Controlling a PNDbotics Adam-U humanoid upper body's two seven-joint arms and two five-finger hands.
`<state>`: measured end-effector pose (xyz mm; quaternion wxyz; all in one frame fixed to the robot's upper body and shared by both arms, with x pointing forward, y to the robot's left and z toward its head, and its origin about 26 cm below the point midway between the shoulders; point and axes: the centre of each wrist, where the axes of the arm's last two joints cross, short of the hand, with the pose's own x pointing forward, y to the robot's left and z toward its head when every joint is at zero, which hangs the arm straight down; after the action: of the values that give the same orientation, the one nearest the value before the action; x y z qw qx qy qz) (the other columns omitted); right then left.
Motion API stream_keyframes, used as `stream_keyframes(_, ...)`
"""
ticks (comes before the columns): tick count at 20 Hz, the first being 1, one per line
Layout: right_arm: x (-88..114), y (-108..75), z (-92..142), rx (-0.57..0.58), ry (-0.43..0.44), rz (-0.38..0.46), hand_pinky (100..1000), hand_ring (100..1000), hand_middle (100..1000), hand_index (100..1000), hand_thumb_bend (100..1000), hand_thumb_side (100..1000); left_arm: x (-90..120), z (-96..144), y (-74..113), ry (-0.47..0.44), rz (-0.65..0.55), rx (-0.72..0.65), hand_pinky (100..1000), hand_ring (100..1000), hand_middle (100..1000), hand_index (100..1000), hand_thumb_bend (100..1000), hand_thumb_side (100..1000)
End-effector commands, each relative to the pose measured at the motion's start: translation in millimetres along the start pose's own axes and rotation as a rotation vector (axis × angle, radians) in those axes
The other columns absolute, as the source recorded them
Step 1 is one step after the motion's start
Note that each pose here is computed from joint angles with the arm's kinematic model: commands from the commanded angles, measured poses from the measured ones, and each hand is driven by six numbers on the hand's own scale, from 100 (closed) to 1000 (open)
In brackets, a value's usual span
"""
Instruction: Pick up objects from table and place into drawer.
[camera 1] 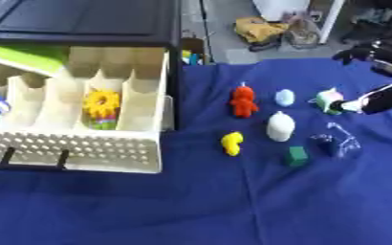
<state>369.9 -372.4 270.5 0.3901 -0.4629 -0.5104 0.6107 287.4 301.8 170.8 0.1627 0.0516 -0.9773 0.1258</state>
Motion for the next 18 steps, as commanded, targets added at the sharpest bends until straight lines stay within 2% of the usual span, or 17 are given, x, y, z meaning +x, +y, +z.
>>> stream_keyframes(1,-1.1,-20.0,10.0,0.011,0.021,-0.01,781,871,754,931,568,387,3.4,-7.6,-0.5,-0.025,0.0,-0.025,441,631,631,848,284,1000)
stream_keyframes(3,0.0,-11.8,11.1,0.066,0.033,-0.044,779,873,759,927,567,380,3.3,-7.7,-0.9,-0.026,0.001,-0.024,441,631,631,848,284,1000)
stream_keyframes(9,4.5,-6.3,15.1,0.164,0.06,-0.102,770,870,788,911,566,373,3.1,-8.0,-1.7,-0.026,0.002,-0.022,440,632,631,848,282,1000)
stream_keyframes(18,4.9,0.9,18.8,0.301,0.102,-0.141,763,865,802,912,562,376,2.9,-8.3,-2.8,-0.028,0.002,-0.02,440,633,632,848,280,1000)
